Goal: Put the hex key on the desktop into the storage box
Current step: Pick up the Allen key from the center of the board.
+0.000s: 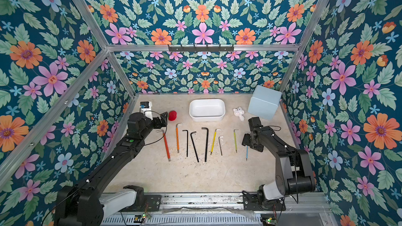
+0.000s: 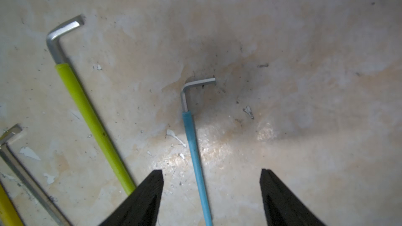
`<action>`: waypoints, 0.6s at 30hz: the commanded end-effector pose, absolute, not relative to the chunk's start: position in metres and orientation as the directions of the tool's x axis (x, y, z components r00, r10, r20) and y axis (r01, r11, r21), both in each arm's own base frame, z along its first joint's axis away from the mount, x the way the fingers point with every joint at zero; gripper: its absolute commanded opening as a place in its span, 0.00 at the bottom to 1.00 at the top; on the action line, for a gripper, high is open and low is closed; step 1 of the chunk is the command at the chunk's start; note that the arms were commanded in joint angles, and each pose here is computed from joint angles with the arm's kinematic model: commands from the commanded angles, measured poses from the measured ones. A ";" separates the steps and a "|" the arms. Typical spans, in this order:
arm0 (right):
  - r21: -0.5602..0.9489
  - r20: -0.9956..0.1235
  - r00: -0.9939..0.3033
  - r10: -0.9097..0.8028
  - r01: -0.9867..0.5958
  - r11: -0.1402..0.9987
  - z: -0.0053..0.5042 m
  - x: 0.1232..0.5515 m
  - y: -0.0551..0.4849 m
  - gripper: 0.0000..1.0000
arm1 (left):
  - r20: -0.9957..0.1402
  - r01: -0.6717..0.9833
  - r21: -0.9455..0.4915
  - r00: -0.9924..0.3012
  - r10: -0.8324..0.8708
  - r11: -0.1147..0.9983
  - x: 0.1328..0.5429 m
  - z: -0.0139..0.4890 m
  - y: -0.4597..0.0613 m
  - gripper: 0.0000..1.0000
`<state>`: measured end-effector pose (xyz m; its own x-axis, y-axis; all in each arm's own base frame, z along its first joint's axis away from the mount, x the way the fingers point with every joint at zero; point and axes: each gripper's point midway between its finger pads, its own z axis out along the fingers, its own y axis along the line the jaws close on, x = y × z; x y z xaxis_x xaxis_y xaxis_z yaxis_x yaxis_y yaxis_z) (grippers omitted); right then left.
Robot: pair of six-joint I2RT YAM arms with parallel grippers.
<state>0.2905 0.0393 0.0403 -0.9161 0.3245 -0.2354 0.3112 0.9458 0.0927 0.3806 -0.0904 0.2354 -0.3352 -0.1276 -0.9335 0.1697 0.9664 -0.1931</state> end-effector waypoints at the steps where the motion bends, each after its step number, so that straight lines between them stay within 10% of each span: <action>1: 0.081 -0.220 -0.926 0.308 0.297 0.951 0.038 0.290 0.041 0.69 | -0.941 0.183 -0.205 -0.307 -0.142 0.962 0.382 0.243 -0.093 0.99; 18: 0.053 -0.166 -0.950 0.263 0.258 0.965 0.020 0.285 0.050 0.42 | -0.938 0.129 -0.181 -0.322 -0.131 0.975 0.383 0.240 -0.083 0.99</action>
